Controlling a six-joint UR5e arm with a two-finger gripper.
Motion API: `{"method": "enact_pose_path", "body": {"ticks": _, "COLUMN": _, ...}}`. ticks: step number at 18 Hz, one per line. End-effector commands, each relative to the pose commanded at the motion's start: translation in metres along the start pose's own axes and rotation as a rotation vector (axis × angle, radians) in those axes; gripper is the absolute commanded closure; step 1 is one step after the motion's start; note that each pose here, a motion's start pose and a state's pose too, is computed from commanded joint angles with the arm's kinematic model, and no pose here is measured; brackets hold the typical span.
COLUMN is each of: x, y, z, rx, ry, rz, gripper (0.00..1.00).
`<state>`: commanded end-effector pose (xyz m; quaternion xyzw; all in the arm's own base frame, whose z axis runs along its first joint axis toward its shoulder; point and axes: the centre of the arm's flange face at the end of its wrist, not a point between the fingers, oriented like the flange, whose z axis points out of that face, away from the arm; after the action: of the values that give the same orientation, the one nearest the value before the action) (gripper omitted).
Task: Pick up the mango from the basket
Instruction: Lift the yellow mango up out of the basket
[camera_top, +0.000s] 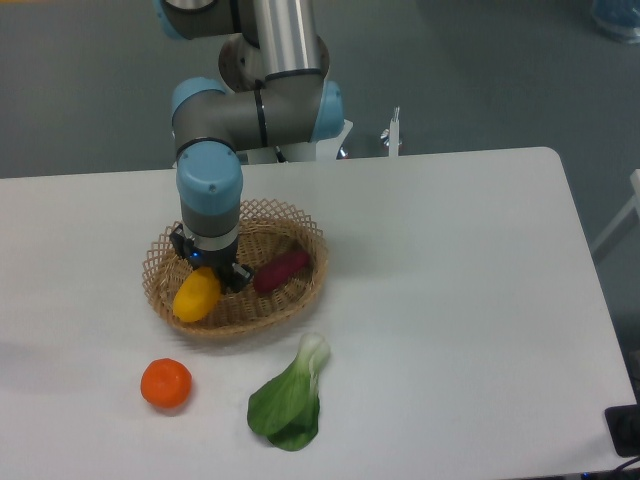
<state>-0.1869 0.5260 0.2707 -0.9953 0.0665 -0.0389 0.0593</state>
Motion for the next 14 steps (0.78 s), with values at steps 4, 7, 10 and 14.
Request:
{"method": "enact_pose_path", "body": {"ticks": 4, "x": -0.031, "y": 0.001, "z": -0.023, "rx": 0.013, "ry": -0.016, "rz": -0.013, "gripper": 0.63}}
{"method": "enact_pose_path", "body": {"ticks": 7, "x": -0.06, "y": 0.01, "z": -0.035, "rx": 0.029, "ry": -0.037, "rz": -0.025, "gripper": 0.63}}
{"method": "enact_pose_path", "body": {"ticks": 10, "x": -0.103, "y": 0.023, "z": -0.057, "rx": 0.059, "ry": -0.078, "rz": -0.06, "gripper": 0.63}}
{"method": "enact_pose_path", "body": {"ticks": 14, "x": -0.149, "y": 0.034, "z": -0.081, "rx": 0.083, "ry": -0.127, "rz": -0.035, "gripper": 0.64}}
